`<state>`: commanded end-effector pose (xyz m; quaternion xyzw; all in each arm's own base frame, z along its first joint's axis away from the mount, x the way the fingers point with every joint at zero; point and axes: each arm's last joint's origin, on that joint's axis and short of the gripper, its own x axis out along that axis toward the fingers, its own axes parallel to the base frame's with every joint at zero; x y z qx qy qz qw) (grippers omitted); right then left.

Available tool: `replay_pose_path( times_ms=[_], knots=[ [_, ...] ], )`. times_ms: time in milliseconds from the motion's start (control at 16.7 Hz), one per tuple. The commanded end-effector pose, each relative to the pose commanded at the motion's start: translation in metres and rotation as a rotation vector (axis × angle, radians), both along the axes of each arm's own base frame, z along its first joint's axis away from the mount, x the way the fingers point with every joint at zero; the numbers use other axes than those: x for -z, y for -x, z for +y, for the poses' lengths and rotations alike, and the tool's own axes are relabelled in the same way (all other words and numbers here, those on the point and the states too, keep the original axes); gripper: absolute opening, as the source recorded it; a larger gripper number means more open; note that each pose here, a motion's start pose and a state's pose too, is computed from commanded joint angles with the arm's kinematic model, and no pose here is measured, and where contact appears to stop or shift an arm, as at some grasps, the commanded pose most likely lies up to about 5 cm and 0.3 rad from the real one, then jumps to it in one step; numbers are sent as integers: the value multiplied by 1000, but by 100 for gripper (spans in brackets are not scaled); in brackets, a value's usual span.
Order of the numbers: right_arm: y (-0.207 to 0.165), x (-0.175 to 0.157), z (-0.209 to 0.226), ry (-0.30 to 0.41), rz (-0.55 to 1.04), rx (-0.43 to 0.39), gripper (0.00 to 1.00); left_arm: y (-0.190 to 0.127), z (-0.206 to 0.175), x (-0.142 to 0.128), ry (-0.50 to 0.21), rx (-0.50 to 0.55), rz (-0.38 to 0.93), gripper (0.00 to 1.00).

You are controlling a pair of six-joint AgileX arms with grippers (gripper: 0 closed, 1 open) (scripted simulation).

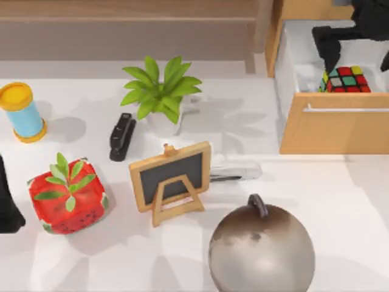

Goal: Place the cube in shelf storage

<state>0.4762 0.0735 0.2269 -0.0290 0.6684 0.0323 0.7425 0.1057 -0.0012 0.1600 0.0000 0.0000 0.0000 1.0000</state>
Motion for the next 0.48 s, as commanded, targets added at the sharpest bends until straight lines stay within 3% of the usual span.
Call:
replay_pose_path(
  times_ms=[480],
  knots=[
    [-5,42,-3,3,11,2,100,0,0,0,0,0,0,100]
  ],
)
